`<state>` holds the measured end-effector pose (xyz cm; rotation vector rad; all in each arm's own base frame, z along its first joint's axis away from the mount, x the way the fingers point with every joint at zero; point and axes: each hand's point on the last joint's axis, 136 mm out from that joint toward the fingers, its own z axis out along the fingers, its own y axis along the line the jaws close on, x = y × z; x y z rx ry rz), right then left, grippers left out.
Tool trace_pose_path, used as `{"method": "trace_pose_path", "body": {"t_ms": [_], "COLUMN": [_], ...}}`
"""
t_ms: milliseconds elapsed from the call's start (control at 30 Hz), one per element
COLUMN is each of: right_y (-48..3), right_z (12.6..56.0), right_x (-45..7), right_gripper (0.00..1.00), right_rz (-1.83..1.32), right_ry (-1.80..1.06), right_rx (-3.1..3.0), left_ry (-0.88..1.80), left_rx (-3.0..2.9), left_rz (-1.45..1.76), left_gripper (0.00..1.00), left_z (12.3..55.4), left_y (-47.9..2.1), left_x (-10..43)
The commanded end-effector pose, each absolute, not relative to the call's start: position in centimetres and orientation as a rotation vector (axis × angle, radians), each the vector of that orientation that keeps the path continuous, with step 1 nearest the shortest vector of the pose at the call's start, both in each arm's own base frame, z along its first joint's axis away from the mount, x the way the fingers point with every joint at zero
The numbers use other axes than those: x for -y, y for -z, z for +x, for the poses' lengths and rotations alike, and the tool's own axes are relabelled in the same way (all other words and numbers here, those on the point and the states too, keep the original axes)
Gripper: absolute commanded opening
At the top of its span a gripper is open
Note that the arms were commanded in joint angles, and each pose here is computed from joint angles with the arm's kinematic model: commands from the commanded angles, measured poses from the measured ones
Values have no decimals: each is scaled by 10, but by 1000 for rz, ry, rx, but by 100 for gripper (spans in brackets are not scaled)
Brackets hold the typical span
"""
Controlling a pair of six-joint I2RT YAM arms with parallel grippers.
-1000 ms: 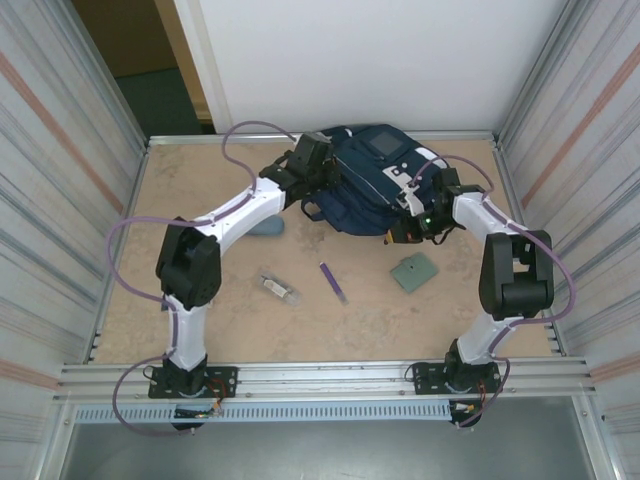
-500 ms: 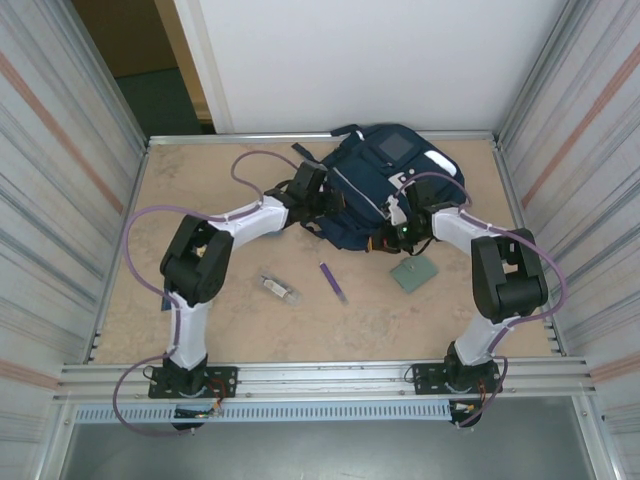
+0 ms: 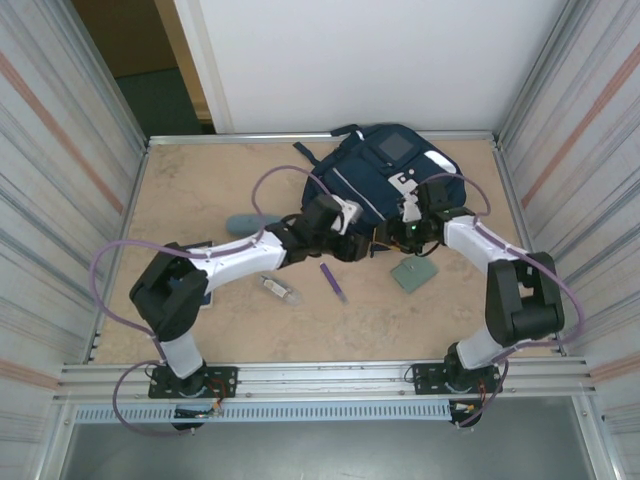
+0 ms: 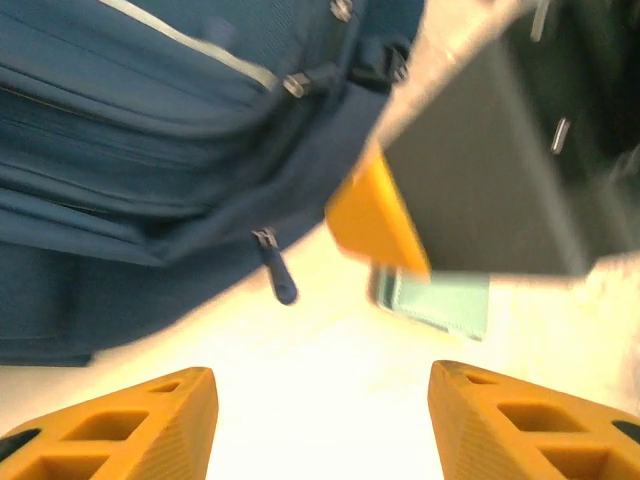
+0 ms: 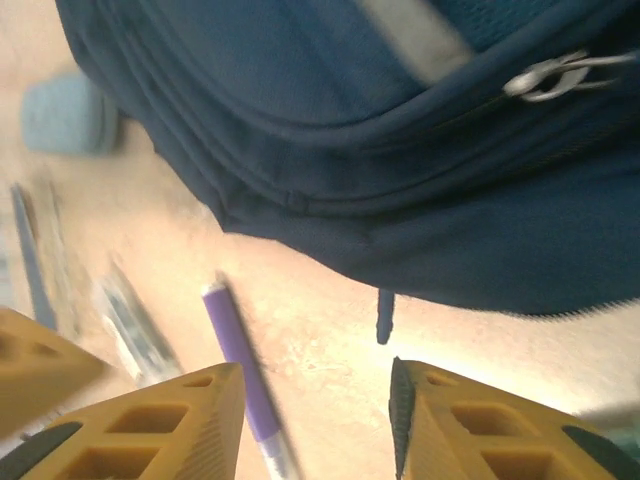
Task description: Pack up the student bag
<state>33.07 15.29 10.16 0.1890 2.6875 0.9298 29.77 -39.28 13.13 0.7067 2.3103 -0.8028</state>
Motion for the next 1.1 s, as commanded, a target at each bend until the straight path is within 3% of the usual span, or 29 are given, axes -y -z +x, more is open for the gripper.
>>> {"method": "trace_pose_path", "body": {"t_ms": [0, 167, 467, 700, 867, 933, 1000, 1067], "right_y": [-103, -94, -75, -68, -60, -54, -50, -49], "right_z": [324, 326, 346, 358, 360, 357, 355, 354], "right_x": [-128, -115, -126, -137, -135, -132, -131, -130], "right_gripper": [45, 49, 51, 51, 51, 49, 47, 45], "right_rz": [516, 898, 1154, 1185, 1258, 1282, 1317, 1340], "right_ry": [-897, -905, -960, -997, -973, -949, -950, -956], "right_rx": [-2698, -2648, -2586, -2568, -2552, -2550, -2539, -2535], "left_ry": [670, 629, 491, 329, 275, 256, 261, 280], "left_rx": [-2282, -2338, -2451, -2535, -2547, -2549, -2545, -2522], "left_rz": [736, 683, 546, 443, 449, 459, 477, 503], "left_gripper": [59, 63, 66, 56, 36, 16, 3, 0], "left_z": [312, 314, 334, 348, 350, 350, 349, 347], "left_y": [-119, -95, -59, -24, -8, -5, -8, -20], "left_x": [395, 415, 430, 422, 419, 418, 418, 419]}}
